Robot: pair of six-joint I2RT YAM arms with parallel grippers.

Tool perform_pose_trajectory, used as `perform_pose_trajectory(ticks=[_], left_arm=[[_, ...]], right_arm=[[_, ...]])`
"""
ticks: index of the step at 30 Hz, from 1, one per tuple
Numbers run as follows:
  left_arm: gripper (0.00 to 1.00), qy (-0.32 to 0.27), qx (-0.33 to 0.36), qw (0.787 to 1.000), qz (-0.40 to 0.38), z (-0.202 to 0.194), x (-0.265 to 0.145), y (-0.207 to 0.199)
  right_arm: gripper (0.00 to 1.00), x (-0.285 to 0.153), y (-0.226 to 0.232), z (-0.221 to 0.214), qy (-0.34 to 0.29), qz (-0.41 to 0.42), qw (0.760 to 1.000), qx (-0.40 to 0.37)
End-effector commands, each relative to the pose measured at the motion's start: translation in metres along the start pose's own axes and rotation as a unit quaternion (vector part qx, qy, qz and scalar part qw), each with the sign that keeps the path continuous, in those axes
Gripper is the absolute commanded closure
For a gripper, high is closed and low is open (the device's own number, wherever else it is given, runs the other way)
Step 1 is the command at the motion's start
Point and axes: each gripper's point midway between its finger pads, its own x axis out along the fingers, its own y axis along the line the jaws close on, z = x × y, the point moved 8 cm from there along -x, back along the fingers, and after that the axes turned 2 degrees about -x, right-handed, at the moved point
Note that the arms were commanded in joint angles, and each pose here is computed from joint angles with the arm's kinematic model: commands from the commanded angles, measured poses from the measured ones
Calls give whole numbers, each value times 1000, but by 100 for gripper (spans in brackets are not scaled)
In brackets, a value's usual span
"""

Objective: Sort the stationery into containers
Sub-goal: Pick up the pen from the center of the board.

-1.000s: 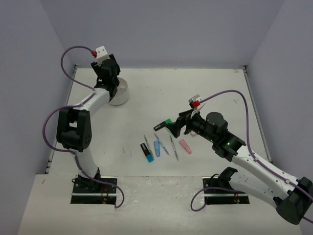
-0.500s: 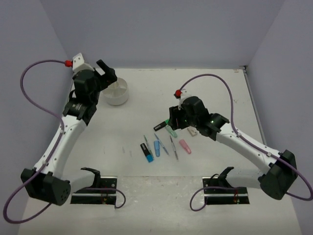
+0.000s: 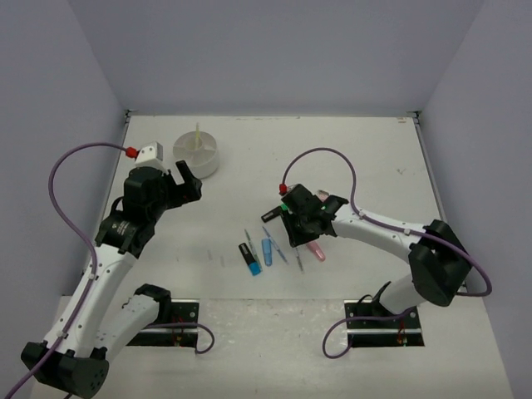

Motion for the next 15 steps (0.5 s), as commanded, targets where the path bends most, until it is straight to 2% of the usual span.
perform_pose_trajectory(ticks=[1, 12, 15], left_arm=[[0, 16, 44, 999, 16, -9, -6, 11], [0, 43, 57, 997, 37, -23, 6, 19], [0, 44, 49, 997, 41, -23, 6, 18]], right_arm=[[64, 20, 5, -8, 28, -10, 999, 19], [74, 51, 4, -21, 71, -44, 996, 18], [84, 60, 3, -24, 84, -59, 995, 18]])
